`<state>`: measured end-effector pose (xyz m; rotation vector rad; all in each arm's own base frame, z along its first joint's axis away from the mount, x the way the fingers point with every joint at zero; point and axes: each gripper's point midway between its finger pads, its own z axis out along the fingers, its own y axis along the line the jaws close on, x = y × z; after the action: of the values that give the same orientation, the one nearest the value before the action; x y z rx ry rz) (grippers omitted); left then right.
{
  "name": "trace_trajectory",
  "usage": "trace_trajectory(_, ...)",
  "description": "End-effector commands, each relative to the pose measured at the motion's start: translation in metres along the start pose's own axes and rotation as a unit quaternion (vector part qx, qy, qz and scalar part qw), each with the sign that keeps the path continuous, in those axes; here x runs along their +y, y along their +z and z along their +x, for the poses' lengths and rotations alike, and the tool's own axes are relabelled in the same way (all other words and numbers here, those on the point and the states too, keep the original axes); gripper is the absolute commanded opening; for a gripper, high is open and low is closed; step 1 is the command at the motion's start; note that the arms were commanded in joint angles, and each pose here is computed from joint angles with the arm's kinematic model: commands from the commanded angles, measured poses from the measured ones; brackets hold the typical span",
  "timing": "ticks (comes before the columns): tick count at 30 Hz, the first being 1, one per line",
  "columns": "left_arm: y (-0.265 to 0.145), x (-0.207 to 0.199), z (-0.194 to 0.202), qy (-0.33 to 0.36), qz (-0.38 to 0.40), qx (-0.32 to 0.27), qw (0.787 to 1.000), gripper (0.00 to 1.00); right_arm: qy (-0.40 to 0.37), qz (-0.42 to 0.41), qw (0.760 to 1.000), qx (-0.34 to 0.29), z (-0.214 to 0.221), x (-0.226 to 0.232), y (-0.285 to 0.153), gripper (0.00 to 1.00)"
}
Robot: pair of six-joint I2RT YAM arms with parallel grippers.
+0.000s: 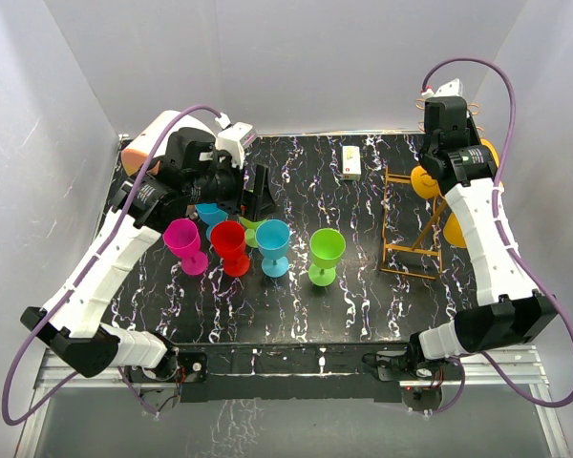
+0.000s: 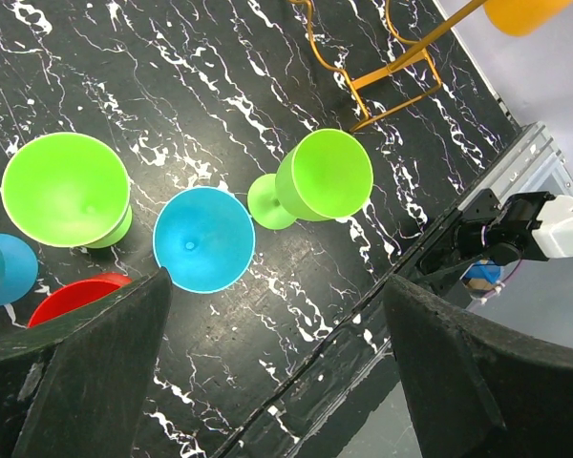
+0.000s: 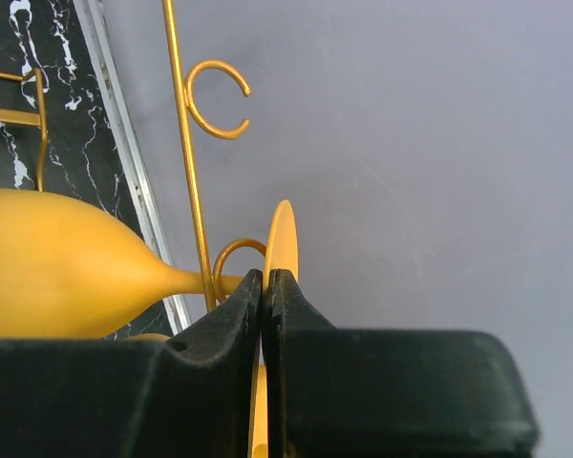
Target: Take the wine glass off the wine glass rack
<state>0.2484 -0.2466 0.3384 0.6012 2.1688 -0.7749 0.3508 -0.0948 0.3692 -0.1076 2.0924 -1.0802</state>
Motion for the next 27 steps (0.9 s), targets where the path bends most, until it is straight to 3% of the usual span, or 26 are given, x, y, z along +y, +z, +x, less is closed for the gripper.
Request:
trace_trajectory(1,-0.002,-0.009,-0.004,0.004,0.019,-0.008,1.000,0.91,0.039,0.034,0.998,-0.029,-0.011,-0.029,-0.015,0.00)
trace_trajectory(27,-0.003,-0.010,-0.003,0.005,0.022,-0.005,1.000,0.91,0.026,0.067,0.997,-0.003,0.001,-0.032,0.006,0.00)
